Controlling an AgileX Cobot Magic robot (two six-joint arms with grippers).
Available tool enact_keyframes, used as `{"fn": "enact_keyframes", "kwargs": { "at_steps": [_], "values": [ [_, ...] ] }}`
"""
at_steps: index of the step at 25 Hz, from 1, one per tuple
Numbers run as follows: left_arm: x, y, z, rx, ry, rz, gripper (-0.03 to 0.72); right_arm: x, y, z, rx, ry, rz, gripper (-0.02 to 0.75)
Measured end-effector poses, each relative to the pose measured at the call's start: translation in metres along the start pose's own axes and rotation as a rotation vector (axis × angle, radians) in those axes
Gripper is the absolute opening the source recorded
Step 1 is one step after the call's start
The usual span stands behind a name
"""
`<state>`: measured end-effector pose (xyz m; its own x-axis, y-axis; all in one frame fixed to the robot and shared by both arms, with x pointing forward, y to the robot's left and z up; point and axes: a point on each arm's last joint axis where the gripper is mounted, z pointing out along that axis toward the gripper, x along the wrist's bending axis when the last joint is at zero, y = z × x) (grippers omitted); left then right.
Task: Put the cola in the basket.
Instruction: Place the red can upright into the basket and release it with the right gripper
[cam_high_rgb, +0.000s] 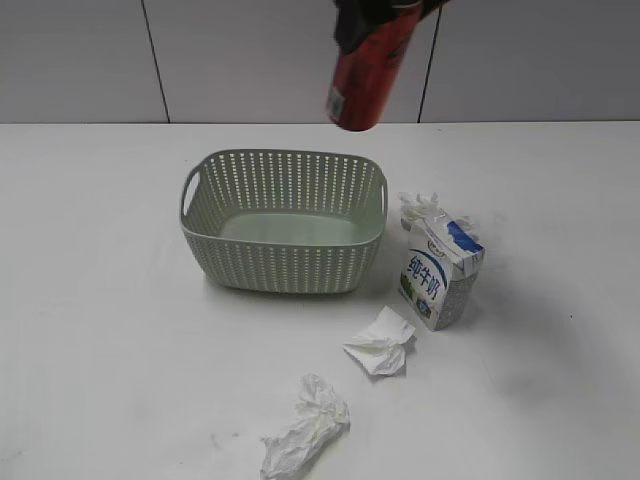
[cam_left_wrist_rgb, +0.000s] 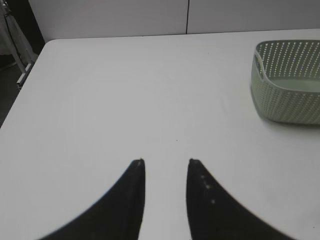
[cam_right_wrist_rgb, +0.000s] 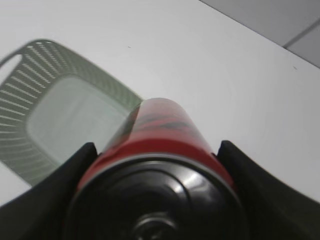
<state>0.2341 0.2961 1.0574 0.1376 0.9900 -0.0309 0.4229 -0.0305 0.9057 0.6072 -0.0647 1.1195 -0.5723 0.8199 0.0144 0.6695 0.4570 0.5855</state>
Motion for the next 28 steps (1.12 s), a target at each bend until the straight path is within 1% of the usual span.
{"fn": "enact_keyframes", "kwargs": {
  "at_steps": [4, 8, 13, 17, 25, 26, 28],
  "values": [
    [0.000, 0.000, 0.000, 0.000, 0.000, 0.000, 0.229, 0.045, -0.001, 0.027, 0.008, 0.061, -0.105, 0.518],
    [0.000, 0.000, 0.000, 0.000, 0.000, 0.000, 0.230, 0.073, -0.012, 0.072, 0.062, 0.097, -0.150, 0.518],
    [0.000, 0.000, 0.000, 0.000, 0.000, 0.000, 0.232, 0.078, -0.028, 0.123, 0.132, 0.110, -0.144, 0.519],
    [0.000, 0.000, 0.000, 0.000, 0.000, 0.000, 0.233, 0.078, -0.040, 0.150, 0.187, 0.107, -0.143, 0.519],
    [0.000, 0.000, 0.000, 0.000, 0.000, 0.000, 0.234, 0.079, -0.040, 0.155, 0.175, 0.114, -0.137, 0.518],
    [0.000, 0.000, 0.000, 0.000, 0.000, 0.000, 0.234, 0.079, -0.040, 0.155, 0.173, 0.114, -0.136, 0.529],
    [0.000, 0.000, 0.000, 0.000, 0.000, 0.000, 0.235, 0.079, -0.038, 0.155, 0.166, 0.115, -0.135, 0.608]
  ]
}}
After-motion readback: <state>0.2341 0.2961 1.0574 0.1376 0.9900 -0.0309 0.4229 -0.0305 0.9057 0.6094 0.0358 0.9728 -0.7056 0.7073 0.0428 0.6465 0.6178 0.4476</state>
